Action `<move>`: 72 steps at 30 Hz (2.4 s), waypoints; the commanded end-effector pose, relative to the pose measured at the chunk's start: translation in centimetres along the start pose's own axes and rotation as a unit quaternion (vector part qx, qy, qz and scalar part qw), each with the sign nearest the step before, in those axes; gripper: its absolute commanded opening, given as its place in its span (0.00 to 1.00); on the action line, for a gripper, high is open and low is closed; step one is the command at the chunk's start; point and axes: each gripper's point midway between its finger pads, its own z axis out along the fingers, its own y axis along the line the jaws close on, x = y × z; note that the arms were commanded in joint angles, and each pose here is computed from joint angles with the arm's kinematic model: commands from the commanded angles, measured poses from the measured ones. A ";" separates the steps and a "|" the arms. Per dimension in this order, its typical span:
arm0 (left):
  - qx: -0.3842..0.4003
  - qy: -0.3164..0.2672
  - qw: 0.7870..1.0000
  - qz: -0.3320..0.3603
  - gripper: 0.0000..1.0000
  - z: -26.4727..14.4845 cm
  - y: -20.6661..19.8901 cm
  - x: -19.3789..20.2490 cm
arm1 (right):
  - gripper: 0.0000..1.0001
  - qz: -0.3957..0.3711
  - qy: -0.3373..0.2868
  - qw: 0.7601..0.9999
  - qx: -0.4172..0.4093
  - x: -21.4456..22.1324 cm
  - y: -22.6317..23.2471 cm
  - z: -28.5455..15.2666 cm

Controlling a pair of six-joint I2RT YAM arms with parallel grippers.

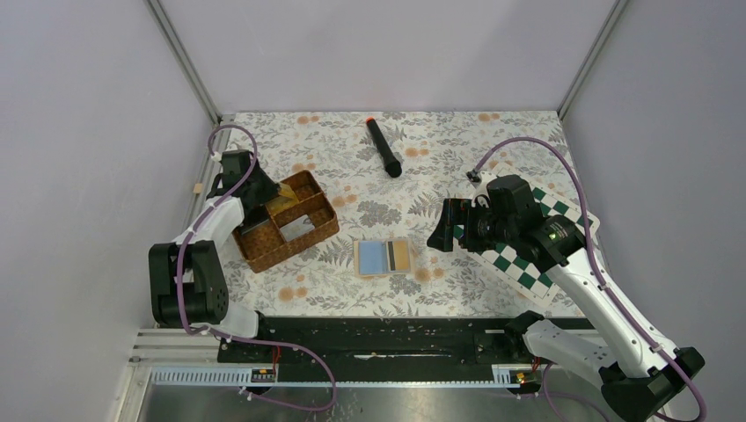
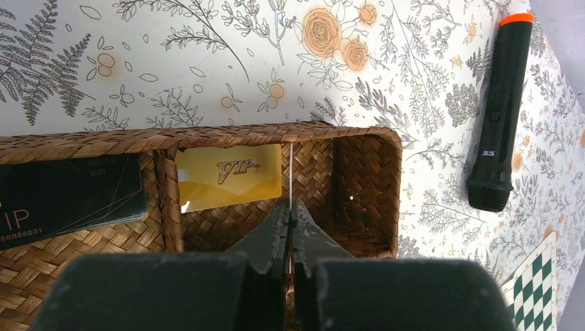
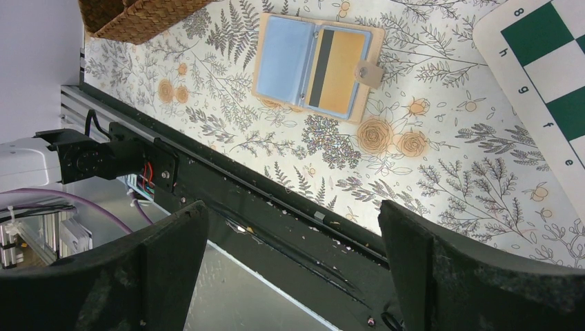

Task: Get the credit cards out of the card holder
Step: Place the credit card in the storage box.

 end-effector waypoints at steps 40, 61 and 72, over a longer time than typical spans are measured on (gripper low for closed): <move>-0.016 -0.018 1.000 0.013 0.03 1.0 0.8 -0.8 | 1.00 0.009 -0.014 1.000 -0.001 -1.0 0.4 -0.6; -0.025 -0.015 0.999 0.019 0.10 1.6 1.4 -0.5 | 0.99 0.013 -0.014 1.000 -0.001 -1.0 0.4 -0.4; -0.055 -0.028 0.998 0.032 0.19 0.8 2.2 -1.4 | 0.99 0.010 -0.013 1.000 -0.001 -1.1 0.5 -0.4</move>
